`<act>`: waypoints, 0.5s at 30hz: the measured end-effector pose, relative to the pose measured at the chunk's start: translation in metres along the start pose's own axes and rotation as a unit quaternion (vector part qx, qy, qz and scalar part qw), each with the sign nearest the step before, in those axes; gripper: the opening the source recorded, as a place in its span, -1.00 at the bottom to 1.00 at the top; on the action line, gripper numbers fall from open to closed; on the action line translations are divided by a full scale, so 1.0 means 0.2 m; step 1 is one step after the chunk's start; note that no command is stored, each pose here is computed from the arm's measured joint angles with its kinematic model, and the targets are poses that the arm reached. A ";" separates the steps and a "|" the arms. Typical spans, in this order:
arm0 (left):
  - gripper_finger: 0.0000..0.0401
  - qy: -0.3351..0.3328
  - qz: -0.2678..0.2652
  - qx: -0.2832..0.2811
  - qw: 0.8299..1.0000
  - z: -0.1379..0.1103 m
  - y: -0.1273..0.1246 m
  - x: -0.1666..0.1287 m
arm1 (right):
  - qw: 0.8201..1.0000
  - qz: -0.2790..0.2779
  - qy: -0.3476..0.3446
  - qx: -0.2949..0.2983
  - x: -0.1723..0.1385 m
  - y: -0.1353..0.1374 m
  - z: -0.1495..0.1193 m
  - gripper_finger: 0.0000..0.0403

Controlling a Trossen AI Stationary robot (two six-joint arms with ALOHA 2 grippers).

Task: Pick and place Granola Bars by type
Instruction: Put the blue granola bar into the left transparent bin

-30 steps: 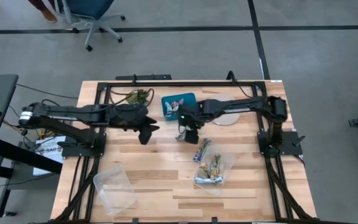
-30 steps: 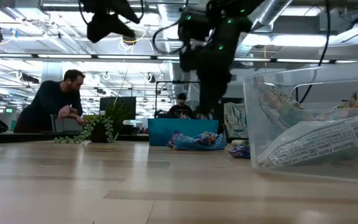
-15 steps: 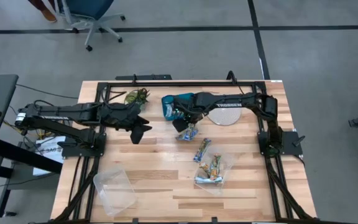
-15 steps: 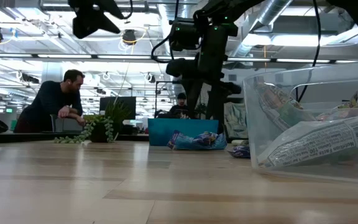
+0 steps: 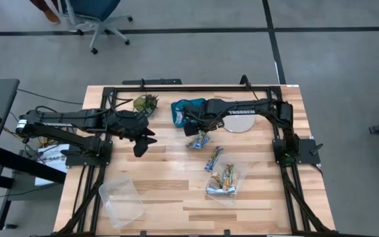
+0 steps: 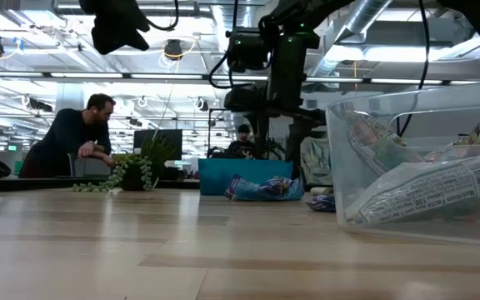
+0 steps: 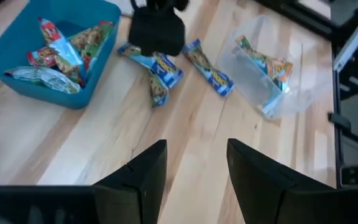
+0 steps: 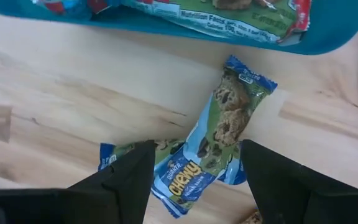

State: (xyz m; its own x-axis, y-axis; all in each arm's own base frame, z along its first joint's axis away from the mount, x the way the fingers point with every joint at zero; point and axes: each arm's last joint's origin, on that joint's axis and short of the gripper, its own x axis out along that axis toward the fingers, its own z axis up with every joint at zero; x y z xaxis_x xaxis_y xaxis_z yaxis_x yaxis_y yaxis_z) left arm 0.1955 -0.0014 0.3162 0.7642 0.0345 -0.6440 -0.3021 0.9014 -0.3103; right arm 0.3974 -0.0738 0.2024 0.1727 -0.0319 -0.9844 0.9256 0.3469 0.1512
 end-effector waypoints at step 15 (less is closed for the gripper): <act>-0.20 0.017 -0.016 0.027 0.999 -0.01 0.00 0.00 | 0.997 -0.037 0.058 0.024 0.24 0.02 -0.05 0.14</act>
State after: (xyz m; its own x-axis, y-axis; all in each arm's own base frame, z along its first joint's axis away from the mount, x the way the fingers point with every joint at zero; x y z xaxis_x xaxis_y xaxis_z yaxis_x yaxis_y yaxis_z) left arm 0.1945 -0.0026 0.3148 0.7531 -0.0080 -0.6578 -0.2467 0.9235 -0.2936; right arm 0.4057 -0.0652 0.1548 0.0661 0.0550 -0.9963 0.9500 0.3020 0.0797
